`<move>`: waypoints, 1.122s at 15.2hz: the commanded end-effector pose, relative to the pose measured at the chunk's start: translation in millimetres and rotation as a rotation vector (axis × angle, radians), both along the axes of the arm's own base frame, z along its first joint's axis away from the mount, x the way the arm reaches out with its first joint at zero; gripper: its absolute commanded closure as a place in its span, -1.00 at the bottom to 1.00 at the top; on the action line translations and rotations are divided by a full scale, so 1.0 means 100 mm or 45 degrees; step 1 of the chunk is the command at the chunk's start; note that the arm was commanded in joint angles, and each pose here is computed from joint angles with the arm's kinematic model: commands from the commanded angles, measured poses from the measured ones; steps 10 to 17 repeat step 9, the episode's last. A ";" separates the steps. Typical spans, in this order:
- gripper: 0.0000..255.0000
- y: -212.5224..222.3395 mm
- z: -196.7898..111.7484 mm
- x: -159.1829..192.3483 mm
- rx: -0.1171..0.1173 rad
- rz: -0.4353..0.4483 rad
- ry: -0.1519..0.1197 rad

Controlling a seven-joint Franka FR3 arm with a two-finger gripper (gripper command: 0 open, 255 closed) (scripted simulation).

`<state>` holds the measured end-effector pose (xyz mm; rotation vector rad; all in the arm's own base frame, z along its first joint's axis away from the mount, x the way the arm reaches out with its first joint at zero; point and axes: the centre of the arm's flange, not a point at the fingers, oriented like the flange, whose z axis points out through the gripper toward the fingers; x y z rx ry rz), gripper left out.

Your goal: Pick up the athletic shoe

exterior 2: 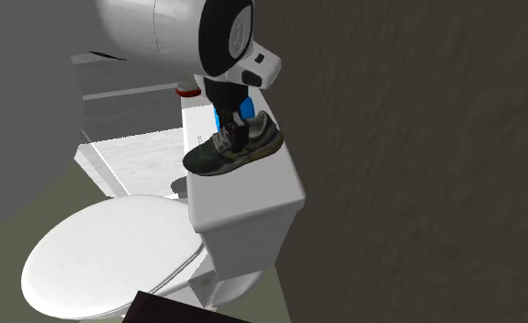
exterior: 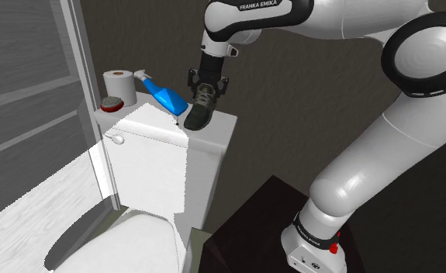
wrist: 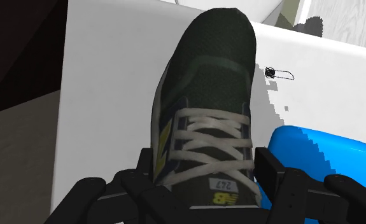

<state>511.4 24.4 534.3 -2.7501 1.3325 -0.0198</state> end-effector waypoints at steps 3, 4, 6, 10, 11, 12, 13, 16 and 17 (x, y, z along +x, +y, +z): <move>1.00 0.00 0.22 0.00 0.000 0.000 -0.001; 1.00 0.00 0.27 0.00 0.000 0.000 -0.001; 1.00 0.00 0.37 0.00 0.000 0.000 -0.001; 1.00 0.00 0.43 0.00 0.000 0.000 -0.001; 1.00 0.00 0.43 0.00 0.000 0.000 -0.001; 1.00 0.00 0.43 0.00 0.000 0.000 -0.001; 1.00 0.00 0.43 0.00 0.000 0.000 -0.001; 1.00 0.00 0.43 0.00 0.000 0.000 -0.001; 1.00 0.00 0.43 0.00 0.000 0.000 -0.001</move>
